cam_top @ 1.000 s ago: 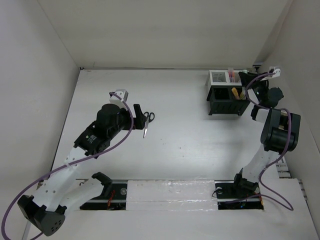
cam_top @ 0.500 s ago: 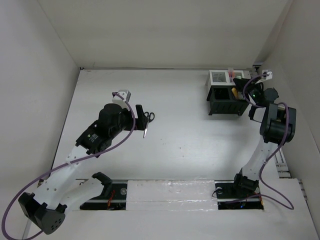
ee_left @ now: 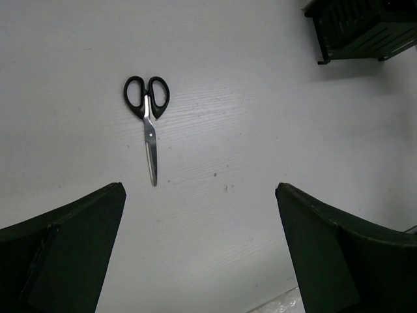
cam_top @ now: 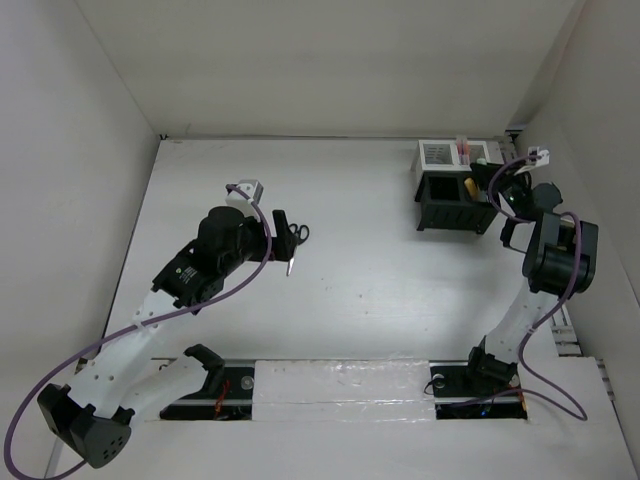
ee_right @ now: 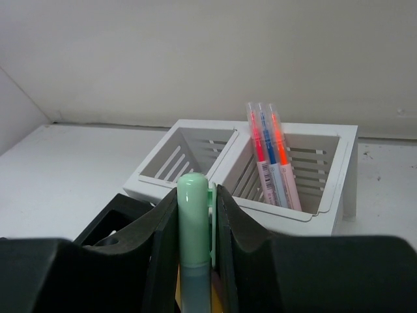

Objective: Sort the stationery into containers
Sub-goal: Place the pen in the storage box.

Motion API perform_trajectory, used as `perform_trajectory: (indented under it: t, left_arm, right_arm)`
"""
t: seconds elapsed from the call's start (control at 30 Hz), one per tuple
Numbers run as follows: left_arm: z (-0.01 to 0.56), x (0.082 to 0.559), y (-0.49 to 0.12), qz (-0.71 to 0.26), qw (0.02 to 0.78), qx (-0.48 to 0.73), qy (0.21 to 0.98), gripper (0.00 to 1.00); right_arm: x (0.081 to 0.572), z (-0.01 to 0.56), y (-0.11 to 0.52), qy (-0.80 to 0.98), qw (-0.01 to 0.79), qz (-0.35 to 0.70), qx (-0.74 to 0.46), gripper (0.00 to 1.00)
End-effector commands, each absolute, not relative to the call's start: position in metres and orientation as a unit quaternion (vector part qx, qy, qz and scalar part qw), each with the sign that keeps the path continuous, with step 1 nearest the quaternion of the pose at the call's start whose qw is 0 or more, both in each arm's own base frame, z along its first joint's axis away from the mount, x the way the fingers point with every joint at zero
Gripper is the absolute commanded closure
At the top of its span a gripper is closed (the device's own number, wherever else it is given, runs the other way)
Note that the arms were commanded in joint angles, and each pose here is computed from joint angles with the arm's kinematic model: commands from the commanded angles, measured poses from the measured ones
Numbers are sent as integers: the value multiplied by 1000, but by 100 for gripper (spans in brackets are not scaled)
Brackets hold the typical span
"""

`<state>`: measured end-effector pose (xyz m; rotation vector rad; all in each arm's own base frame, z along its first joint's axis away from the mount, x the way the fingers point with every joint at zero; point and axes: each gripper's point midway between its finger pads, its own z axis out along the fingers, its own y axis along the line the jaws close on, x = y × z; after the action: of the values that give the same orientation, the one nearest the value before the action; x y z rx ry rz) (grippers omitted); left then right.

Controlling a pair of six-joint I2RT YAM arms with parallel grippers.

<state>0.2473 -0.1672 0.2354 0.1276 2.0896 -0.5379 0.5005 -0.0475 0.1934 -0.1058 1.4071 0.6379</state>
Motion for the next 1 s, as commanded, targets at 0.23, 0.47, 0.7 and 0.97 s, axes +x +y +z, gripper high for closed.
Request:
perform_trajectory:
  t: [0.23, 0.47, 0.7, 0.97]
  left_arm:
    - [245, 247, -175, -239, 480, 64, 842, 0]
    - [245, 247, -174, -237, 481, 68, 841, 0]
    - [247, 246, -174, -239, 484, 68, 839, 0]
    - [236, 265, -145, -162, 491, -4, 856, 0]
  right_arm:
    - [455, 300, -37, 461, 846, 181, -198, 82]
    - [451, 295, -42, 468, 846, 178, -181, 49]
    - [444, 306, -42, 458, 854, 168, -180, 33]
    - [433, 351, -4, 430, 852, 210, -210, 0]
